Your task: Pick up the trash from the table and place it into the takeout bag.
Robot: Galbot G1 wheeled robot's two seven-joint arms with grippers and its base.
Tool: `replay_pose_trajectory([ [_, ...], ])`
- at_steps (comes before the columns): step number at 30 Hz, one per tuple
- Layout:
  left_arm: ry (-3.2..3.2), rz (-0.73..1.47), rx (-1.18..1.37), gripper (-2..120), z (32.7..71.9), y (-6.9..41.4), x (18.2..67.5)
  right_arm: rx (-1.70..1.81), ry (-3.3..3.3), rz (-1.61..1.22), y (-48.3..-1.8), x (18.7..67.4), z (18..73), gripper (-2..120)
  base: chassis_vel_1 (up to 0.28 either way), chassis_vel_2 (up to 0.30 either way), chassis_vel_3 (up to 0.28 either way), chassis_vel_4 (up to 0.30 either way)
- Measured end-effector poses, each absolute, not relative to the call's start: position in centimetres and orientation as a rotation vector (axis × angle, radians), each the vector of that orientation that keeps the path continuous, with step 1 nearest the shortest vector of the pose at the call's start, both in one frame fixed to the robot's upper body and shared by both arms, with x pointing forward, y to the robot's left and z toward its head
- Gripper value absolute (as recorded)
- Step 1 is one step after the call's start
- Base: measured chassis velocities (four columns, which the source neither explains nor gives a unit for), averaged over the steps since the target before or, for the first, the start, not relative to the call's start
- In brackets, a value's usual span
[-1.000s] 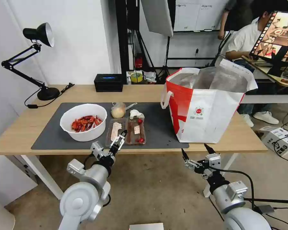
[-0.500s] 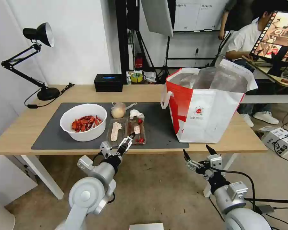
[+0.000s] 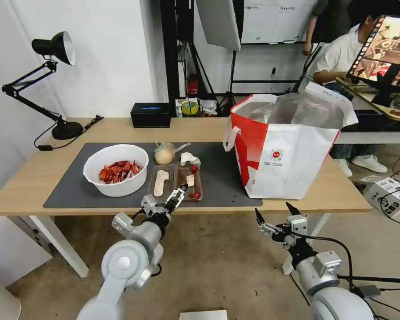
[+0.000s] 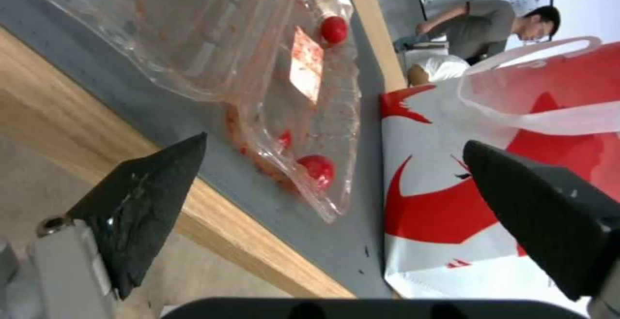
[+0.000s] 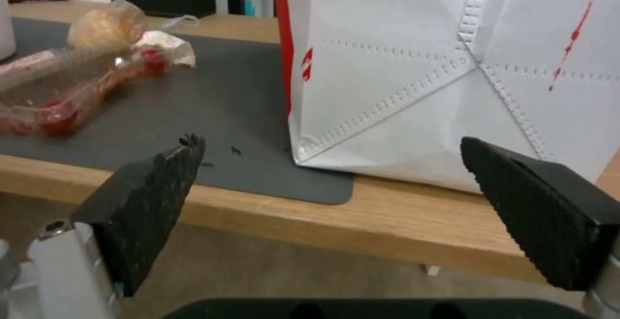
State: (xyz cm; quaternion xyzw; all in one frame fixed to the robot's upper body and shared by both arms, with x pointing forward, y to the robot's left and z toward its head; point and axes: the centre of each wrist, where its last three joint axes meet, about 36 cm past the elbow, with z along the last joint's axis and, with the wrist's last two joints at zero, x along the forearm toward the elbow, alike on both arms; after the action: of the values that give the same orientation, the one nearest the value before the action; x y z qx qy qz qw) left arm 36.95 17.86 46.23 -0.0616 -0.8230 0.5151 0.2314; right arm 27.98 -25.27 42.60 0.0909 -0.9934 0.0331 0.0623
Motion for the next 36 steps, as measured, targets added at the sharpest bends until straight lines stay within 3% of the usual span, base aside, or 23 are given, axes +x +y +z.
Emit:
replay_pose_trajectory([
  [27,-2.247,1.445,-0.02,100,46.9,18.8,38.1,0.281,-3.005,0.105,-24.8,27.3,42.1,100,0.0,0.0,0.0,0.0],
  [36,-2.236,1.571,-0.005,100,47.4,18.9,38.4,0.28,-3.0,0.098,-24.5,27.2,41.8,100,0.0,0.0,0.0,0.0],
])
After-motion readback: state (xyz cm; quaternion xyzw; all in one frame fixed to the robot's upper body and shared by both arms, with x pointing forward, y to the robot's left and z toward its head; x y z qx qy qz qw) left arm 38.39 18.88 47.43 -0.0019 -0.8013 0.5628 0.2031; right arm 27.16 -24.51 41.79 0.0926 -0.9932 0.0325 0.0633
